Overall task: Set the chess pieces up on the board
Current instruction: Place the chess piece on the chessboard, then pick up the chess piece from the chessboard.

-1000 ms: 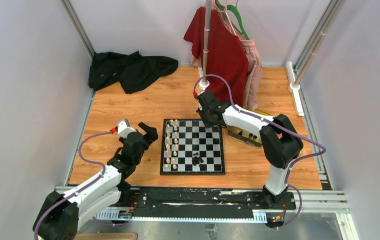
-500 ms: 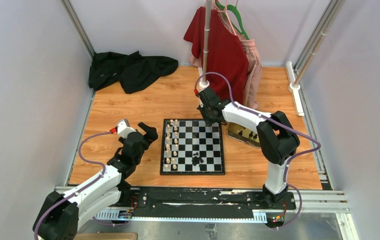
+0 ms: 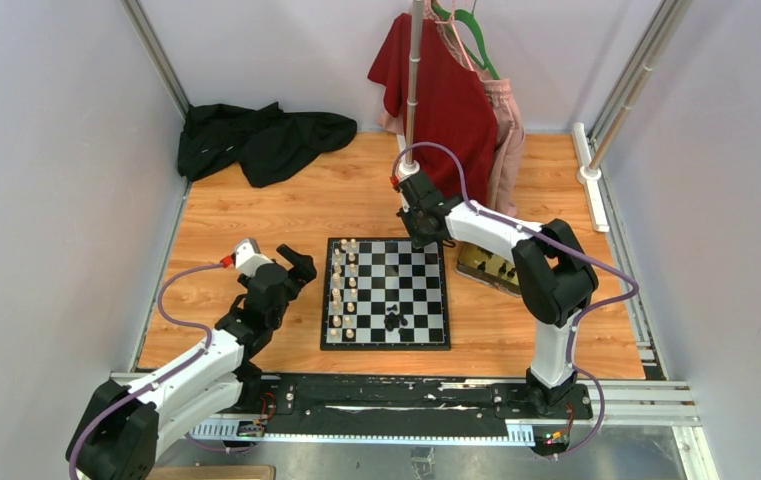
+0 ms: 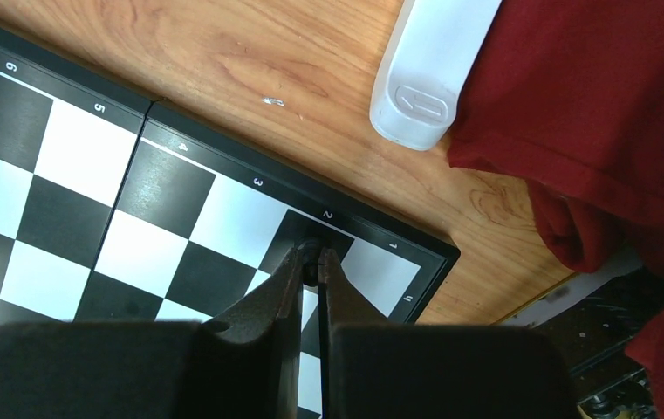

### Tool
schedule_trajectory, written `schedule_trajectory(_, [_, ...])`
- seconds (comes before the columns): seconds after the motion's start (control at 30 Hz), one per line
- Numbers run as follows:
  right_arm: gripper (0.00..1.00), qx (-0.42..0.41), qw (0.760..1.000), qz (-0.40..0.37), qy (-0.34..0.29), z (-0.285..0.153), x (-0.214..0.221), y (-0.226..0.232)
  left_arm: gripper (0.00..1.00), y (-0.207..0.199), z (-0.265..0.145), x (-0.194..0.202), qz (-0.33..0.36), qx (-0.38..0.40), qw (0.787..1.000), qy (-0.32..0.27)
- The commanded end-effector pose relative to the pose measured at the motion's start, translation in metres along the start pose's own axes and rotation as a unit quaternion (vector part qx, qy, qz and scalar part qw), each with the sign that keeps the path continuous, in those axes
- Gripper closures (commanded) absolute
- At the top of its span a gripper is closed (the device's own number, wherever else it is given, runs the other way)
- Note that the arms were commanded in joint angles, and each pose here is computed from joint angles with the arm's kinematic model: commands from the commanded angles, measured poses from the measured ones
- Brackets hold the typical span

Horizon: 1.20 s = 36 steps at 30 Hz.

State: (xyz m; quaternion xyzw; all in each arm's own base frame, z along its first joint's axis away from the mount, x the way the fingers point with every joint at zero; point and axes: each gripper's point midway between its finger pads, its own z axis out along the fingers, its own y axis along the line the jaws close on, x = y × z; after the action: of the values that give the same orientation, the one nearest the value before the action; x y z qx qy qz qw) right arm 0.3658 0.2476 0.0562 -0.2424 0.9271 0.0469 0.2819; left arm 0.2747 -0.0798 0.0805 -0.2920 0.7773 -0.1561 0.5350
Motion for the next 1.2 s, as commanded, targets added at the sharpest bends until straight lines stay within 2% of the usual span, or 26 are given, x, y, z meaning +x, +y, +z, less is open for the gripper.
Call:
schedule_trajectory(0.0, [0.96,-0.006,1.000,-0.003,0.006,0.004,-0.001,-0.002,0.06,0.005,0.002,-0.006,0.001,-0.010,1.000,-0.017])
schedule_trajectory(0.23, [0.77,-0.008,1.000,-0.006,0.005,0.002,-0.003,-0.002,0.02,0.006,0.002,-0.005,0.002,-0.010,1.000,-0.016])
schedule_trajectory(0.4, [0.70,-0.008,1.000,-0.012,0.001,0.001,-0.008,-0.003,0.01,0.006,0.002,-0.005,0.002,-0.011,1.000,-0.016])
schedule_trajectory(0.83, [0.65,-0.013,0.999,-0.014,-0.044,-0.046,-0.018,0.002,0.00,0.008,0.001,-0.005,0.001,-0.016,1.000,-0.015])
schedule_trajectory(1.0, [0.65,-0.022,0.998,-0.032,-0.050,-0.071,0.006,0.020,0.00,0.009,-0.001,-0.006,0.003,-0.018,1.000,-0.015])
schedule_trajectory(1.17, [0.61,-0.051,0.996,-0.053,-0.040,-0.089,0.053,0.048,0.00,0.010,-0.003,-0.007,0.000,-0.017,1.000,-0.017])
